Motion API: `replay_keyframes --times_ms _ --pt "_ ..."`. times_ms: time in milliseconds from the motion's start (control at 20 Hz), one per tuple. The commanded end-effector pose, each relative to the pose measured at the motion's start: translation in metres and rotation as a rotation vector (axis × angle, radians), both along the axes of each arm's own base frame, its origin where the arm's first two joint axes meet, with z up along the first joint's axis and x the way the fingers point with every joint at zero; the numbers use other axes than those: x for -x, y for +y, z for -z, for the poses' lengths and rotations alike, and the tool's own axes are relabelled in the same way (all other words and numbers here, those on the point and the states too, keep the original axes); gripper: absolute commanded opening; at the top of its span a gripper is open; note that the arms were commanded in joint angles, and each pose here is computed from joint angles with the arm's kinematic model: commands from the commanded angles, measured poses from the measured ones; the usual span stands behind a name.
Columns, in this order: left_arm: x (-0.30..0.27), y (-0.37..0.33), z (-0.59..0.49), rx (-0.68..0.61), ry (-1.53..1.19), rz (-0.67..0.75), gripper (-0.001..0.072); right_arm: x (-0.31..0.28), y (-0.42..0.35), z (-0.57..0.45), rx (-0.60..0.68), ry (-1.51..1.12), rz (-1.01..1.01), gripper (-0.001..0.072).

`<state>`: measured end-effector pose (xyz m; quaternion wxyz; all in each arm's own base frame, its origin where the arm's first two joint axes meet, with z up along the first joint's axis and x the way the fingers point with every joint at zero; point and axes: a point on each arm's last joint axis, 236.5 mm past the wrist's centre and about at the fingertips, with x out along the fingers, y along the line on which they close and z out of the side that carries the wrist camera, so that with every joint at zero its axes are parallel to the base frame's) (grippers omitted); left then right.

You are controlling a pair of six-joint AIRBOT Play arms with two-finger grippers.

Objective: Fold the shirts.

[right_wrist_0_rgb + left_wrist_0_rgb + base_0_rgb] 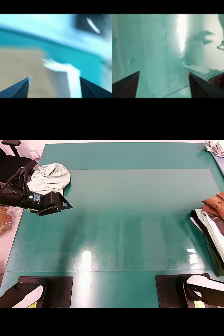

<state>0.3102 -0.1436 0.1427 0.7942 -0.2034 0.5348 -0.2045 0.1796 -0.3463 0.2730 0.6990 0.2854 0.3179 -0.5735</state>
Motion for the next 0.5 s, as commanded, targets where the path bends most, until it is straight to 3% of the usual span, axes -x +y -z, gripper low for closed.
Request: replay_keyframes --times_ms 0,150,200,250,300,450 --pt "0.004 0.0 0.001 -0.019 -0.011 0.042 0.0697 -0.107 0.091 -0.117 0.146 -0.513 -0.502 0.0704" --pt "-0.002 0.0 -0.002 -0.021 -0.05 0.046 0.0695 -0.146 0.209 -0.12 0.076 -0.637 -0.913 0.0702" --pt "-0.006 0.001 -0.009 -0.023 -0.091 0.039 0.0549 -0.151 0.249 -0.113 0.064 -0.646 -1.045 0.0697" --pt "-0.008 0.003 -0.022 -0.035 -0.171 0.05 0.0226 -0.152 0.286 -0.103 0.078 -0.633 -1.179 0.0607" --pt "-0.007 0.005 -0.038 -0.045 -0.25 0.05 0.0039 -0.149 0.316 -0.091 0.099 -0.615 -1.285 0.0602" --pt "0.013 0.022 -0.078 -0.112 -0.413 0.019 0.0031 -0.134 0.398 -0.035 0.015 -0.641 -1.484 0.0592"
